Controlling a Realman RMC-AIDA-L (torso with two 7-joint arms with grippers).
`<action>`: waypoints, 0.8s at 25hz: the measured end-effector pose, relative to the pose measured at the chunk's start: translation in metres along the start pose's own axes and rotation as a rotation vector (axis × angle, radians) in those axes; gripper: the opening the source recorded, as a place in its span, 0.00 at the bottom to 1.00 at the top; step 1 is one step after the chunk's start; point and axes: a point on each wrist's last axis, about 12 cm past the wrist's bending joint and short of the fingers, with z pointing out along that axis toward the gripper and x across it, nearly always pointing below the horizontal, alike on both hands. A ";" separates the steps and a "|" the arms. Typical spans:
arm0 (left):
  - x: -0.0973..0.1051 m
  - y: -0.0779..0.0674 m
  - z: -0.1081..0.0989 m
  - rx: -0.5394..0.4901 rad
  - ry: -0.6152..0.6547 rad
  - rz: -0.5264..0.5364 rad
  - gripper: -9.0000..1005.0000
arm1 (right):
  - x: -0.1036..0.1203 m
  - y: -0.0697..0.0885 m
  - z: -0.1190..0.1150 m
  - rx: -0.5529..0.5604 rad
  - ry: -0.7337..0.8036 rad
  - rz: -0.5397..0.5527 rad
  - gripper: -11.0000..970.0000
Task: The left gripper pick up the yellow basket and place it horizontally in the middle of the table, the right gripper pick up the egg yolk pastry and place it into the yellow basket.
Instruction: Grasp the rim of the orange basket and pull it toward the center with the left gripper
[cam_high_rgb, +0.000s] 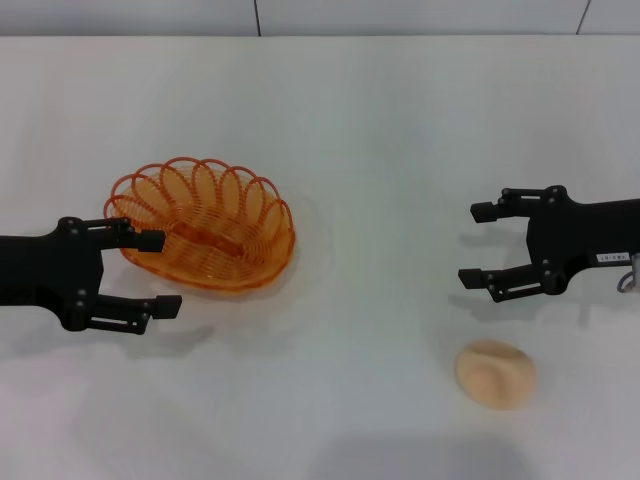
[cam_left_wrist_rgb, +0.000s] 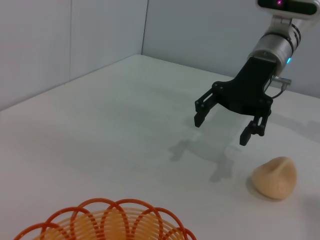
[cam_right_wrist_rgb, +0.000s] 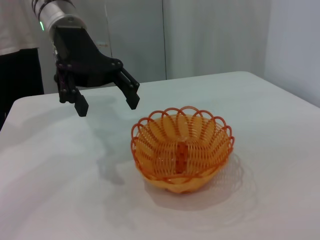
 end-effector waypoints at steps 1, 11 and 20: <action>0.000 0.000 0.000 0.000 0.000 0.000 0.87 | -0.001 0.000 0.001 0.000 -0.002 -0.002 0.88; 0.000 0.000 0.000 -0.002 0.001 0.001 0.85 | -0.002 0.000 0.002 0.007 -0.002 -0.008 0.88; -0.007 0.002 -0.002 -0.007 0.002 -0.043 0.84 | -0.001 0.000 0.002 0.010 -0.001 -0.008 0.88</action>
